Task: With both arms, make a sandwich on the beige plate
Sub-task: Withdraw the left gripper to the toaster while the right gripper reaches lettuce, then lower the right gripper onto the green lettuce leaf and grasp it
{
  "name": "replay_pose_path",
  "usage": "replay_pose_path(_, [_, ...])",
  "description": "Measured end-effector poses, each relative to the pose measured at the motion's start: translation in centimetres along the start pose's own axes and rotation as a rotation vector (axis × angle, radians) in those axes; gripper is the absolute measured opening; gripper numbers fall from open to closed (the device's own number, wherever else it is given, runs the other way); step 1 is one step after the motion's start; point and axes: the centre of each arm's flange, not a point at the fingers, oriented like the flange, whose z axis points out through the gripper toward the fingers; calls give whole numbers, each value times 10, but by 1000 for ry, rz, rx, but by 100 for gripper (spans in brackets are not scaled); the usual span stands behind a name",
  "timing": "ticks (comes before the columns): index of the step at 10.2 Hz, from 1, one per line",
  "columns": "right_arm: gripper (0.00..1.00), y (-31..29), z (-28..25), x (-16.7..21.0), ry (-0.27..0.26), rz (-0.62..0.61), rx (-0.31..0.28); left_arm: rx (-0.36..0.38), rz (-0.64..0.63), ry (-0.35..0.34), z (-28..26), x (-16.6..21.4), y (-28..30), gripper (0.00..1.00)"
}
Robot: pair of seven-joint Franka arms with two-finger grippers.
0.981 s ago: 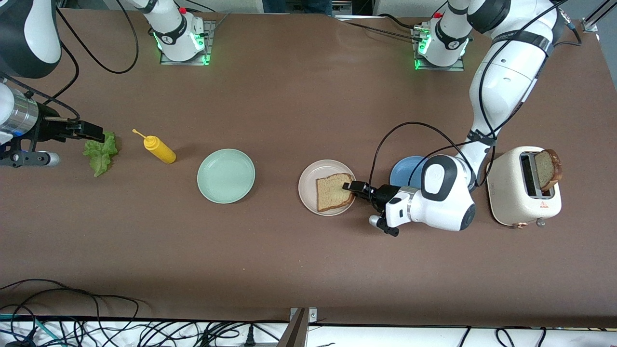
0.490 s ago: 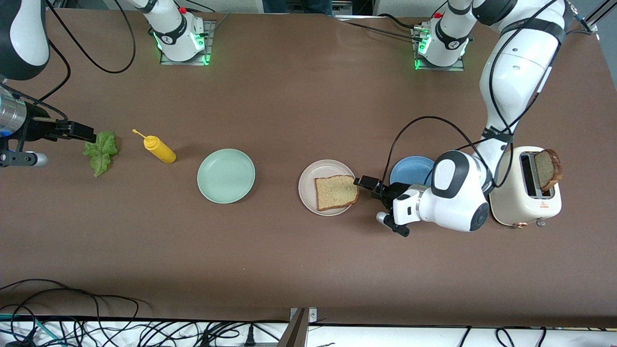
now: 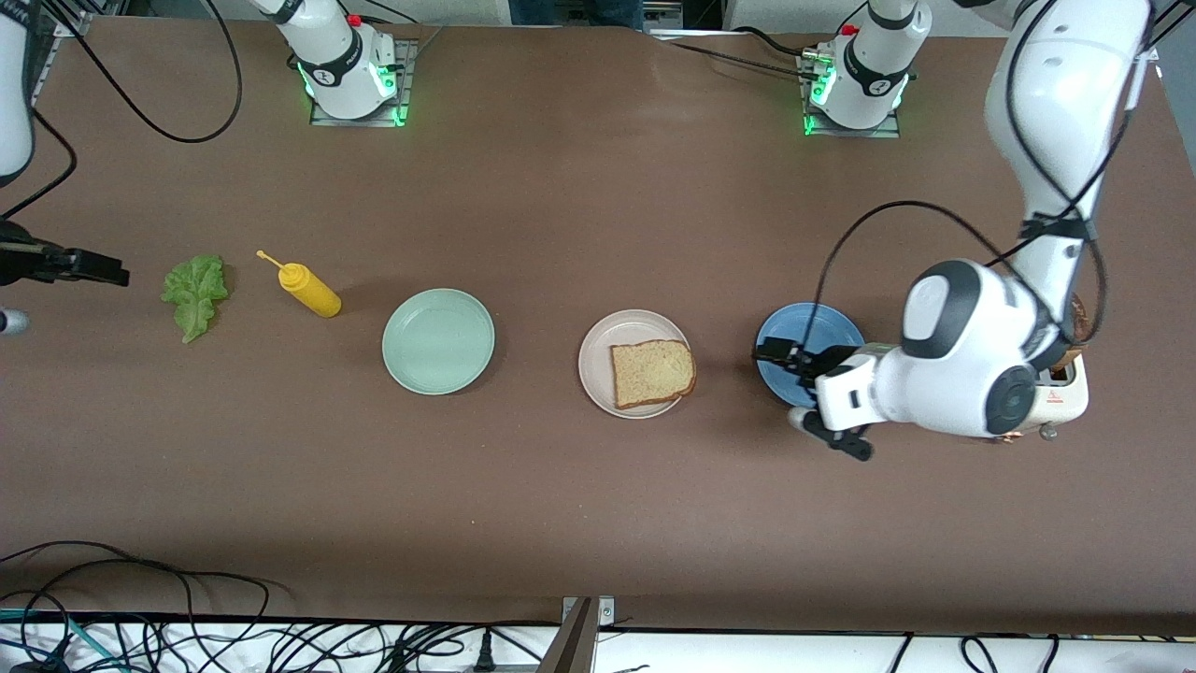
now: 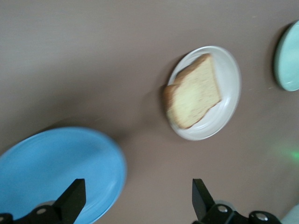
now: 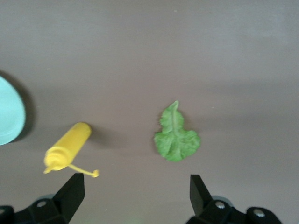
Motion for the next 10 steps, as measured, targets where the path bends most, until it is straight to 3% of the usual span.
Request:
replay_pose_path(3, [100,37,58,19,-41,6,-12,270,-30,48,-93,-42,-36,100])
replay_pose_path(5, [100,36,119,33,-60,0,-30,439,-25,74,-141,-64,-25,100])
replay_pose_path(7, [100,36,182,28,-96,0,-32,508,-46,88,-180,-89,-14,100])
replay_pose_path(10, [100,45,232,5,-187,24,-4,524,-94,117,-212,-115,-24,100])
